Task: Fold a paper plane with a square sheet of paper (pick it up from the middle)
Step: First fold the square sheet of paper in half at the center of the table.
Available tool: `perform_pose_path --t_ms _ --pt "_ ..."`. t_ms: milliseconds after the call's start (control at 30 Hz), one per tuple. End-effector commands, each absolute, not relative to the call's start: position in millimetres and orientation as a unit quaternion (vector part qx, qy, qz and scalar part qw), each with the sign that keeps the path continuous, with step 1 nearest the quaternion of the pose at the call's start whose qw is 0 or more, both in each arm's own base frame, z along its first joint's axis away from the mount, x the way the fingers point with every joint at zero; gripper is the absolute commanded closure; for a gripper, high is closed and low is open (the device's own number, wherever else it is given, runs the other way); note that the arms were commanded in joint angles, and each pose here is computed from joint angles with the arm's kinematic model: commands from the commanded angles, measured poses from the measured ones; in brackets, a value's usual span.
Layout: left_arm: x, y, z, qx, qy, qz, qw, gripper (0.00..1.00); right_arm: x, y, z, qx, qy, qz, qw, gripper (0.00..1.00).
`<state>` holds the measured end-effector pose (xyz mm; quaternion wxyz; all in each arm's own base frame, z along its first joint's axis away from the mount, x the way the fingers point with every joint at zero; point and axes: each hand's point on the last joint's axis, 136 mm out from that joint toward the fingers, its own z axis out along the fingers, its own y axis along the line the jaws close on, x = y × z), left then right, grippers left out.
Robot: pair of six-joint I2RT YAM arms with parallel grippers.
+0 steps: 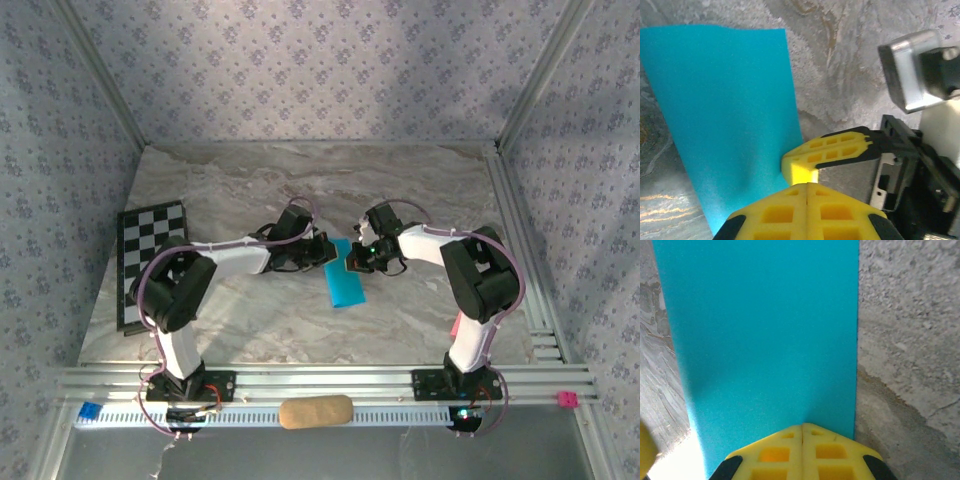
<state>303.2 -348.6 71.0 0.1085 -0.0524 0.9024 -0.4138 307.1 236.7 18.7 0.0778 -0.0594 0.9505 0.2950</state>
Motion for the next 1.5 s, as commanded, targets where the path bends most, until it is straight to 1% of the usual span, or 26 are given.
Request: perform_pose_path --t_ms 0,133,367,467,567,667,800,933,1033,1167,1467 --pt "295.4 -352.8 62.5 -0.05 0.898 -0.427 0.097 1.0 280.4 200.9 -23.7 -0.024 0.977 0.211 0.019 1.0" --pt "291.0 -346.5 46.6 -0.051 0.907 -0.408 0.093 1.0 278.2 199.2 -25.9 -0.02 0.977 0.21 0.019 1.0" --pt "273.7 -311.8 -1.4 -0.051 0.944 -0.317 0.08 1.0 274.5 199.8 -26.0 -0.02 0.977 0.21 0.017 1.0" --pt "265.3 -297.0 -14.4 -0.054 0.953 -0.287 0.077 1.0 272.2 199.0 -27.7 -0.02 0.978 0.207 0.015 1.0" --pt "269.0 -296.0 -7.4 -0.048 0.955 -0.28 0.082 0.99 270.7 198.5 -30.4 -0.016 0.978 0.207 0.015 1.0" --pt "277.8 -302.8 16.7 -0.037 0.953 -0.283 0.102 0.96 270.7 198.6 -29.9 -0.013 0.978 0.207 0.017 1.0" --pt "284.9 -321.9 56.7 -0.033 0.937 -0.326 0.122 0.94 271.3 199.6 -27.1 -0.013 0.978 0.209 0.022 1.0" --pt "281.4 -341.8 74.9 -0.036 0.924 -0.365 0.114 0.93 271.0 199.2 -25.9 -0.013 0.978 0.208 0.024 1.0" --pt "275.1 -349.9 67.1 -0.047 0.921 -0.374 0.095 0.93 270.8 198.8 -25.9 -0.012 0.978 0.208 0.025 1.0" --pt "268.3 -344.3 40.5 -0.058 0.932 -0.349 0.078 0.93 269.7 197.0 -27.6 -0.012 0.979 0.204 0.024 1.0" --pt "249.4 -310.8 -3.4 -0.063 0.952 -0.289 0.075 0.92 267.3 197.8 -31.3 -0.011 0.978 0.205 0.022 1.0"
